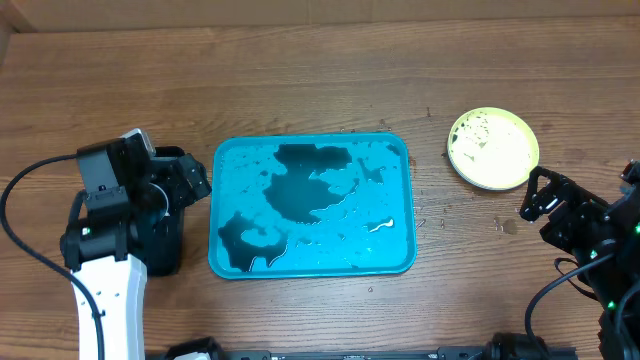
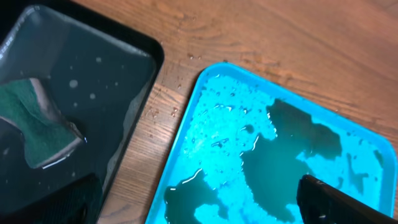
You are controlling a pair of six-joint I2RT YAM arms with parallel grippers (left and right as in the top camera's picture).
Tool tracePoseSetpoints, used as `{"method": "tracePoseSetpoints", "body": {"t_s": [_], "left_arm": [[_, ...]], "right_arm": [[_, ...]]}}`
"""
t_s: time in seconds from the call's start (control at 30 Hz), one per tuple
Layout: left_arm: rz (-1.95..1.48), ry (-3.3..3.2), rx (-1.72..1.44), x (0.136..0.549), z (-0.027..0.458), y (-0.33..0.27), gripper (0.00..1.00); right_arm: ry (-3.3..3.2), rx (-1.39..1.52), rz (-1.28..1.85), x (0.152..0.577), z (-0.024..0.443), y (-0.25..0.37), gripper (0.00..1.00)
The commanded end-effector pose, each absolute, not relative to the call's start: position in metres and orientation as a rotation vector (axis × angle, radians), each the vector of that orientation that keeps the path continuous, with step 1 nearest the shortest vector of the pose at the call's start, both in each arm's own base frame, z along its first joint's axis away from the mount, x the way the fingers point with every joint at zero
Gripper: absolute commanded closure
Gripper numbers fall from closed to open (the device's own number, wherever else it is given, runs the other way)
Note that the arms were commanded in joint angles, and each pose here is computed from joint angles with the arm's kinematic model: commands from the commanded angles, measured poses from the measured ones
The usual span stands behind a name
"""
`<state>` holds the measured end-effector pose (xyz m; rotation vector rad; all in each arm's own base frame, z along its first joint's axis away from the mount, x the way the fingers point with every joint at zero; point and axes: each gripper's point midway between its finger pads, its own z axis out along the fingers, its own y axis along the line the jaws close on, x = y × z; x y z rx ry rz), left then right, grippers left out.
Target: Clean dirty plates on tray and stack at the side
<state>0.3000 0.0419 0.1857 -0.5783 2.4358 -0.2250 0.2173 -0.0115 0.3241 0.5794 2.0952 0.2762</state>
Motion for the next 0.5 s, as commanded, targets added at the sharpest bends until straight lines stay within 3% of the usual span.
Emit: {"method": "tracePoseSetpoints", "body": {"t_s": [0.0, 0.47], "left_arm": [[-0.221, 2.474, -0.615, 0.301, 0.171, 0.043, 0.00], [-0.226, 2.623, -0.670, 0.307, 0.126, 0.044, 0.00]], "right_arm": [[2.068, 0.567, 0.264, 0.217, 0.334, -0.013, 0.00], [2.067, 0.566, 0.264, 0.217, 0.334, -0.013, 0.00]]}}
